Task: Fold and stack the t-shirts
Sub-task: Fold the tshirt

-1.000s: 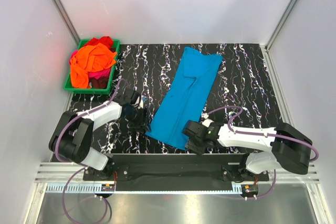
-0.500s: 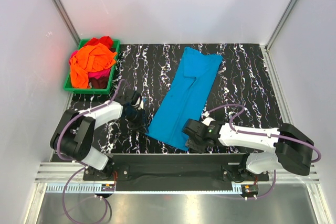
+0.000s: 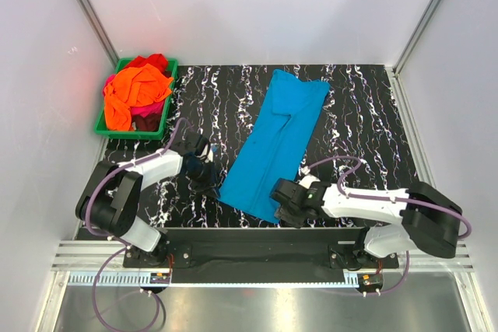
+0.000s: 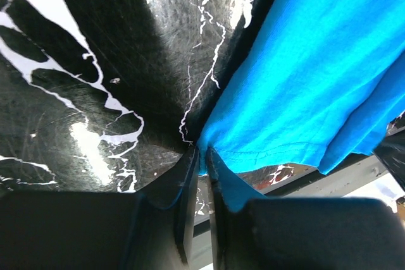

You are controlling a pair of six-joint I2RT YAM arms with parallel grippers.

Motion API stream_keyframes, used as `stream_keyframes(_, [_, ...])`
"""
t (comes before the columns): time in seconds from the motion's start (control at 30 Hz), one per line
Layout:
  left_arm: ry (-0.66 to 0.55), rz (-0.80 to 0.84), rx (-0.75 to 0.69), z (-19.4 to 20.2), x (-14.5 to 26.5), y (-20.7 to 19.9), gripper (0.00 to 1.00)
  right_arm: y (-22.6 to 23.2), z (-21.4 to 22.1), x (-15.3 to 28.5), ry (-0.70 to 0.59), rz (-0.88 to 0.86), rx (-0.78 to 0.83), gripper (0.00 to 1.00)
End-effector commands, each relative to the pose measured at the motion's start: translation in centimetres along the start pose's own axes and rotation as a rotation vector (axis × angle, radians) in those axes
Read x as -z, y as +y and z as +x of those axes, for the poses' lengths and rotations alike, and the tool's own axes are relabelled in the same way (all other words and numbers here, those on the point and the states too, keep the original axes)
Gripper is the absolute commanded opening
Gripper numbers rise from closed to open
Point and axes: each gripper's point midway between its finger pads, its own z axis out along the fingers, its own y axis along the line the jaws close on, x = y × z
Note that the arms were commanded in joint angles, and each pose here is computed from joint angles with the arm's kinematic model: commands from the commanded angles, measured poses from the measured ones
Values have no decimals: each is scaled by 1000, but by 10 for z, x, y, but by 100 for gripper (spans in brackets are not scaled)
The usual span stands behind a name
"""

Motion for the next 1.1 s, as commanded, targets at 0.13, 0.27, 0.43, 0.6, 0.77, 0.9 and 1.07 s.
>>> stream_keyframes(0.13, [20,-39,1,6,-11,11,4,17,-2,-21,-40,-5,65,47])
stream_keyframes(0.27, [18,-42,3,5,-9,11,0,2,-1,-22,-37,79,62,41])
stream_keyframes(0.43, [16,-58,17,5,-6,11,0,-18,-8,-7,-61,110,7,25])
stream_keyframes(0.6, [-12,-39,34,-2,5,1,0,-11,-16,15,-81,49,23,8])
stream_keyframes(0.77, [-52,77,86,-8,28,-31,0,0,-11,20,-45,3,29,0])
stream_keyframes(0.9, [-47,128,134,-9,39,-46,0,4,-14,28,-52,-4,26,0])
stream_keyframes(1.07, [-82,137,149,-26,54,-60,0,2,-28,44,-112,9,32,0])
